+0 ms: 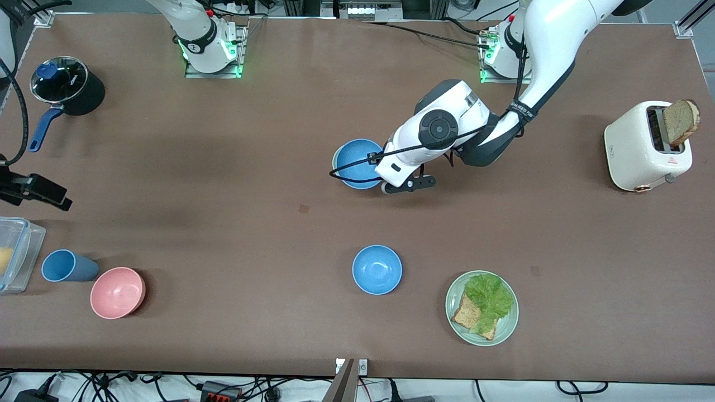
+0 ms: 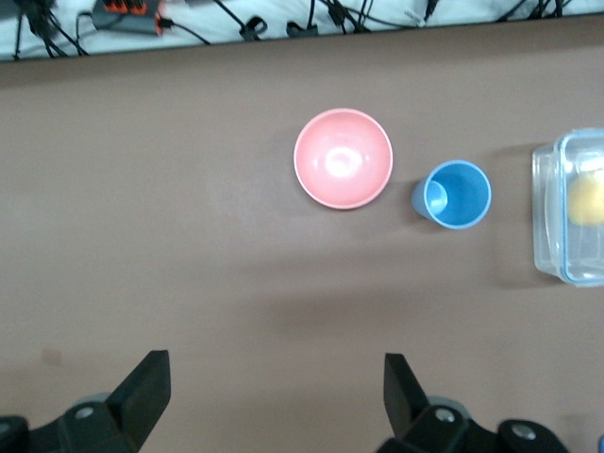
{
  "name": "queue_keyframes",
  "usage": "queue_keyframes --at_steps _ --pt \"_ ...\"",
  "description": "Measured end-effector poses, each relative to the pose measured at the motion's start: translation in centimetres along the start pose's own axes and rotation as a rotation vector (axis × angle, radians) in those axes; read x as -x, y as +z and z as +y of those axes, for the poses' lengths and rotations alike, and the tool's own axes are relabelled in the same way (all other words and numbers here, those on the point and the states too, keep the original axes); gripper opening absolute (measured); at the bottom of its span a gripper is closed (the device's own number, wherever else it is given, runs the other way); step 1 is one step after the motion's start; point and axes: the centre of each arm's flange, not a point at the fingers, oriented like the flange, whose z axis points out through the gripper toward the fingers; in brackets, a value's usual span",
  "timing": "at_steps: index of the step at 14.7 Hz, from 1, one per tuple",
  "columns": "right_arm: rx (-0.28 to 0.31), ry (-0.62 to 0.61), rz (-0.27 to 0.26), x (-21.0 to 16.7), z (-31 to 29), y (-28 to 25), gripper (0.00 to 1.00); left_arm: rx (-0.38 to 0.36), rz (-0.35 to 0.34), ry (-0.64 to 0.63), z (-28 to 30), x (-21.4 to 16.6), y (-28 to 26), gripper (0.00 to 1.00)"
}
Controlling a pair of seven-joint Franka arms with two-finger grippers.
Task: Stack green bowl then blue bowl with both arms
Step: 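Lower the blue bowl into the green bowl with the left gripper, then open the left gripper and lift it away from the stacked bowls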
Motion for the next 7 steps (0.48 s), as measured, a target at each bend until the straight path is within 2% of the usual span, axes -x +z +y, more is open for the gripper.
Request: queue_keyframes --at_steps 7 --pt "-0.009 -0.019 0.007 3.8 0.1 1.4 1.0 -0.058 0.006 0.034 0.6 1.7 3.0 0.05"
